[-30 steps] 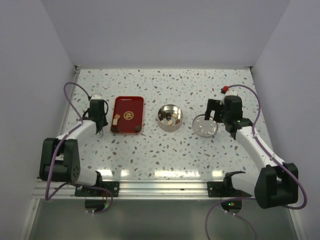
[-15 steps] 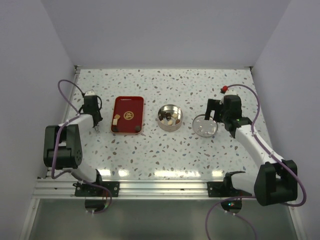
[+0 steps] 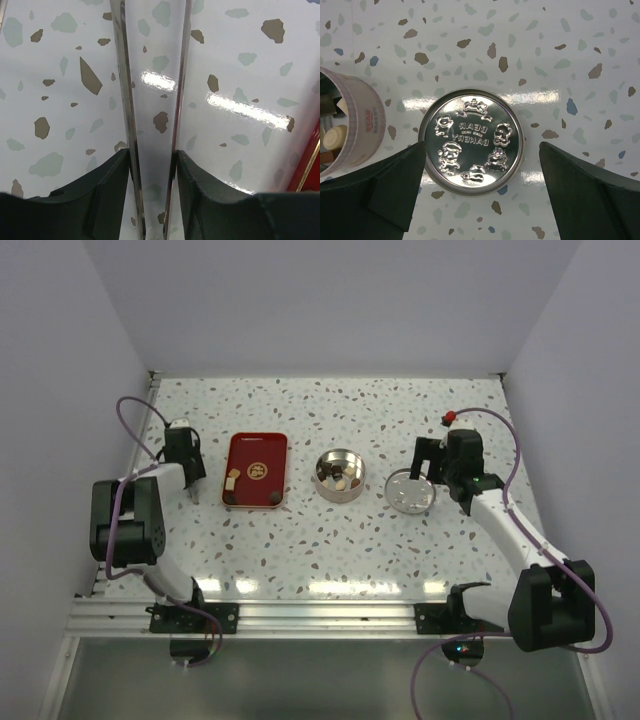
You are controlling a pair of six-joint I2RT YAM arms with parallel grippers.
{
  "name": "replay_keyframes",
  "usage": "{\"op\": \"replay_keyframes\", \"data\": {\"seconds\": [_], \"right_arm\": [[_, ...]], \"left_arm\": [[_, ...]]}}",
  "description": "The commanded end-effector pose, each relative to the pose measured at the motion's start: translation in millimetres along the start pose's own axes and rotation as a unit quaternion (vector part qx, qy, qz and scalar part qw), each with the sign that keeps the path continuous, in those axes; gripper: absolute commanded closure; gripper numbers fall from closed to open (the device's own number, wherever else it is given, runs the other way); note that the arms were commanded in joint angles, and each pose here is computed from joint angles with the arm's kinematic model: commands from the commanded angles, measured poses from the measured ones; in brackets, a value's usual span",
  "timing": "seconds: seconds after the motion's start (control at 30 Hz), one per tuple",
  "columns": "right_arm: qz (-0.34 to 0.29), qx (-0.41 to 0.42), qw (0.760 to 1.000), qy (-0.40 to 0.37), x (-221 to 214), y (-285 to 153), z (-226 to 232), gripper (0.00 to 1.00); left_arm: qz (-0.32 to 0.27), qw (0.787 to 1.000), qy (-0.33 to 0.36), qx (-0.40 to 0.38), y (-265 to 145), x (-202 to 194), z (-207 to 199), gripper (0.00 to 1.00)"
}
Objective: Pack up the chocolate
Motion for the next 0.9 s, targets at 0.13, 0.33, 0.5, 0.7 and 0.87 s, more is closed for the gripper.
{"op": "replay_keyframes", "data": {"seconds": [0.13, 0.33, 0.5, 0.7, 0.87], "right_arm": [[-0.019, -0.002, 1.0, -0.004, 17.7, -3.3, 3.0, 0.01], [-0.019, -0.004, 1.0, -0.005, 17.6, -3.4, 2.4, 0.01], [-0.02, -0.002, 1.0, -0.004, 18.0, -3.7, 3.3, 0.01], [-0.02, -0.002, 1.0, -0.004, 17.7, -4.3, 3.2, 0.01], [-0.021, -0.002, 1.0, -0.004, 17.7, -5.3, 3.1, 0.01]], "left_arm": [[-0.032, 0.999, -0.006, -0.011, 3.3, 24.0, -1.1, 0.47], [-0.026, 1.0, -0.008, -0.015, 3.2, 22.6, -3.0, 0.42], [-0.023, 1.0, -0.014, -0.011, 1.6, 22.0, -1.5, 0.38], [-0.022, 0.999, -0.02, -0.019, -2.4, 22.5, -3.5, 0.28], [-0.025, 0.999, -0.027, -0.026, -6.6, 25.5, -5.1, 0.18]]}}
Point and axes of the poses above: each gripper's point midway between its finger pads, its own y axis out along the fingers, its own z axis along the line the jaws close on, x = y × z, the point moved 2 cm from there along -y, back along the fingers, and after that the axes turned 7 degrees about y, right-handed, at the moved point
